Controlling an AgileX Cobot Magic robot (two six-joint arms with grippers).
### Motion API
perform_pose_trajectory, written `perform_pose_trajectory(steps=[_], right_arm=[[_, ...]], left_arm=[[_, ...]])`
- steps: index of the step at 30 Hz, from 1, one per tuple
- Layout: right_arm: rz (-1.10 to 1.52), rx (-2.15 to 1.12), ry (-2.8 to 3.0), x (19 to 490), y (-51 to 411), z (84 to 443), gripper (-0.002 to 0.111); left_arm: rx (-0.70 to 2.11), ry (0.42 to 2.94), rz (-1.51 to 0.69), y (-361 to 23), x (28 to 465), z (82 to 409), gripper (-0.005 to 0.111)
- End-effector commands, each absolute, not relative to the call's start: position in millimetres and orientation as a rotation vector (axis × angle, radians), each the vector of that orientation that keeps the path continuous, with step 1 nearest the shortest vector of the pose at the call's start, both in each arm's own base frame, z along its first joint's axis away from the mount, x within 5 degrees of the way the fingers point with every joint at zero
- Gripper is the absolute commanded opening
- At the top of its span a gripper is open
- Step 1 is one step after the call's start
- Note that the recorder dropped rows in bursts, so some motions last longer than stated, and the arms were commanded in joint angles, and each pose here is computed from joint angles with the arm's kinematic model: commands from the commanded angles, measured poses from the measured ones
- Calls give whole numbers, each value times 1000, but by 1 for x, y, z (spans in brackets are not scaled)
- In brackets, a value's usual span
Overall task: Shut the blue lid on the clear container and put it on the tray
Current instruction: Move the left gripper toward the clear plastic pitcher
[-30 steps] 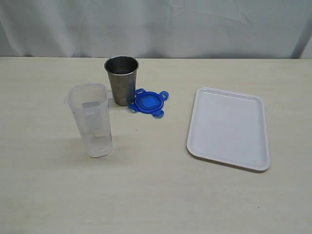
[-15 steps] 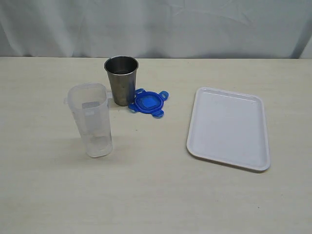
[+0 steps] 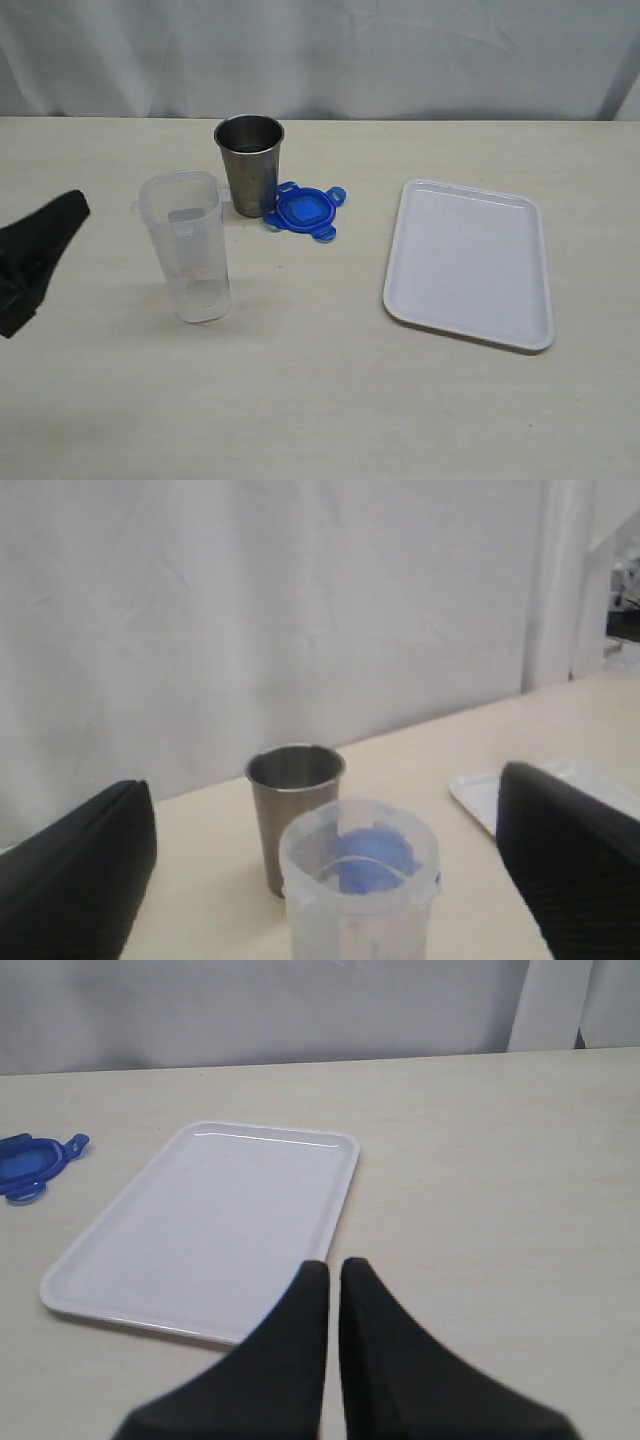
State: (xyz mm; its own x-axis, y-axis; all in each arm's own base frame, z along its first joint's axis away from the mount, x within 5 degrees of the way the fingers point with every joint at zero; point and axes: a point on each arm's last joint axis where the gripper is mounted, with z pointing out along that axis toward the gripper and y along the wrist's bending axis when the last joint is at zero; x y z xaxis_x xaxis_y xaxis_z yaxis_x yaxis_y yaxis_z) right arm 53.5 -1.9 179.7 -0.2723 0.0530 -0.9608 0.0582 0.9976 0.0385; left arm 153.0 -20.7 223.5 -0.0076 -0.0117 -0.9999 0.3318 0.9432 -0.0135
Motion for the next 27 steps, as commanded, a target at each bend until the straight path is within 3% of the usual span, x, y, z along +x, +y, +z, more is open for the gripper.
perform_pose_trajectory(steps=[1,13,27], right_arm=[[-12,79,1826,53,-2,182,4],[-12,79,1826,53,-2,182,4],[-12,79,1826,53,-2,182,4]], left_arm=[[402,1585,-312,-27,172,199,86],[518,1697,-348,-28,202,146,86],[568,1729,-356,-28,212,137,87]])
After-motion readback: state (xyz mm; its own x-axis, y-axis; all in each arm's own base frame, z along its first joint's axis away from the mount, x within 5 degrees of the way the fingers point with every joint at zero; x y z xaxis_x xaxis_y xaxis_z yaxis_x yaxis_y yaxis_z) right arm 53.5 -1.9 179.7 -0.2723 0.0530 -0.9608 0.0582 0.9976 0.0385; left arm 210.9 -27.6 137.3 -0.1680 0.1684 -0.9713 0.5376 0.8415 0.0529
